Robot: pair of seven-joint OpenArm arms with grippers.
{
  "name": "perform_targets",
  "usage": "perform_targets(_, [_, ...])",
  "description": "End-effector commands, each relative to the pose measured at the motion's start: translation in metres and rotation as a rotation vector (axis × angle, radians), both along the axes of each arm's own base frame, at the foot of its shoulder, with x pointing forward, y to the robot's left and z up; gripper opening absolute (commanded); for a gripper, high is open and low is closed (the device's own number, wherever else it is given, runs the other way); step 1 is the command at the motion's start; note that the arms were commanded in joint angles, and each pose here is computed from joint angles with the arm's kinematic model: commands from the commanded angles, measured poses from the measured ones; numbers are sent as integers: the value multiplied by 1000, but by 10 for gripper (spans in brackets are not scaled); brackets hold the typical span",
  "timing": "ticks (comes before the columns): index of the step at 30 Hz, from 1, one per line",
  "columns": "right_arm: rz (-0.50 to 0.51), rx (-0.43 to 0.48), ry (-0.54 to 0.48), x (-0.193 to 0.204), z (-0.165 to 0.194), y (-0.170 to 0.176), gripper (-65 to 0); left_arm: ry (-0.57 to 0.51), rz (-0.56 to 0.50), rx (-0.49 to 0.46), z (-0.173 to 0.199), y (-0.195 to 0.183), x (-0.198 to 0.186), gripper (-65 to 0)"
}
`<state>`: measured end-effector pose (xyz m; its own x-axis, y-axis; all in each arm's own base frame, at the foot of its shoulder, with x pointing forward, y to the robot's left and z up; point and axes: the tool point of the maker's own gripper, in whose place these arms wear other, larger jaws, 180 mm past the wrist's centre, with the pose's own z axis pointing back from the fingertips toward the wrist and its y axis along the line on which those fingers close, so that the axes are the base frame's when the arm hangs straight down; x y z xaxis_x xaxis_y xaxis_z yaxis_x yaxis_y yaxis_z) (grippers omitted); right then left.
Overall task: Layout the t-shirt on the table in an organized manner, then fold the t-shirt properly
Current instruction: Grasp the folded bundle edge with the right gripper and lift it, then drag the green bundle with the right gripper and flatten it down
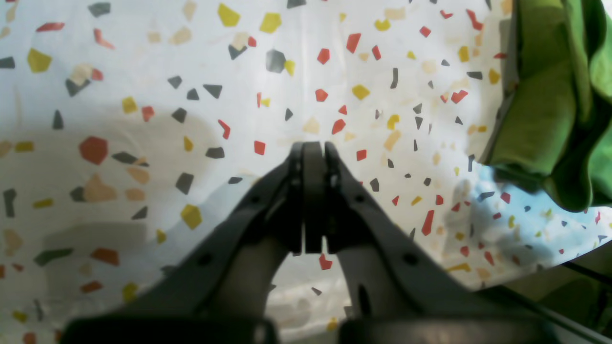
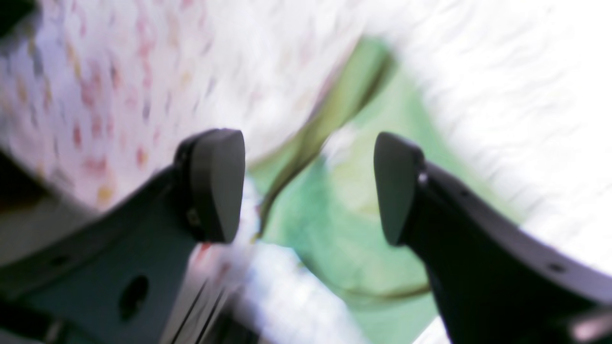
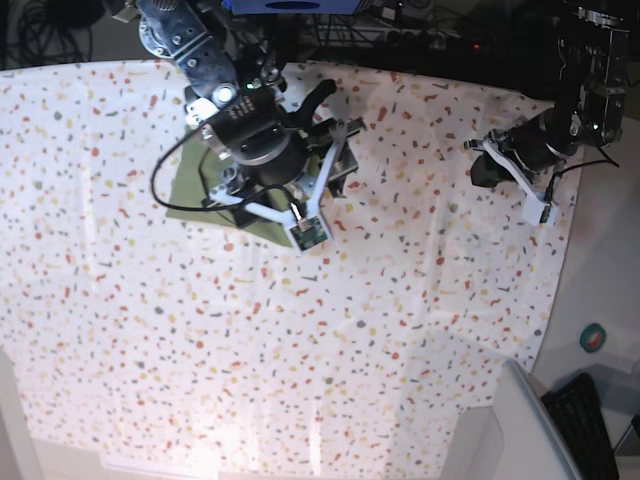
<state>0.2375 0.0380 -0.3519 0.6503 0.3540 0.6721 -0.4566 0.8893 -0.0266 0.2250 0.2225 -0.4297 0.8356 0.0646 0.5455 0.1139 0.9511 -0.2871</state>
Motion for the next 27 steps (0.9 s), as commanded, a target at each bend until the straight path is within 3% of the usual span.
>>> perform_targets(1, [-13, -11, -34, 7, 6, -11, -246, -36, -1, 6, 10, 5, 8, -650])
perform_targets(3, [-77, -44, -46, 25, 4, -36, -252, -33, -7, 21, 11, 11, 8, -650])
perform_targets(5, [-154, -91, -5, 35, -14, -65, -324, -30, -9, 27, 11, 13, 7, -650])
perform_targets(7, [-210, -118, 18, 43, -24, -85, -455, -30, -9, 27, 11, 13, 7, -650])
perform_targets(9, [-248, -142, 50, 46, -37, -99, -645, -28, -9, 27, 10, 13, 6, -650])
perform_targets(13, [-312, -173, 93, 49, -52, -122, -650, -36, -7, 23, 12, 11, 9, -650])
perform_targets(19, [-310, -180, 128, 39, -63, -123, -650, -38, -6, 23, 12, 12, 10, -650])
perform_targets(27, [-396, -143, 209, 42, -118, -146, -650, -32, -5, 23, 11, 12, 8, -650])
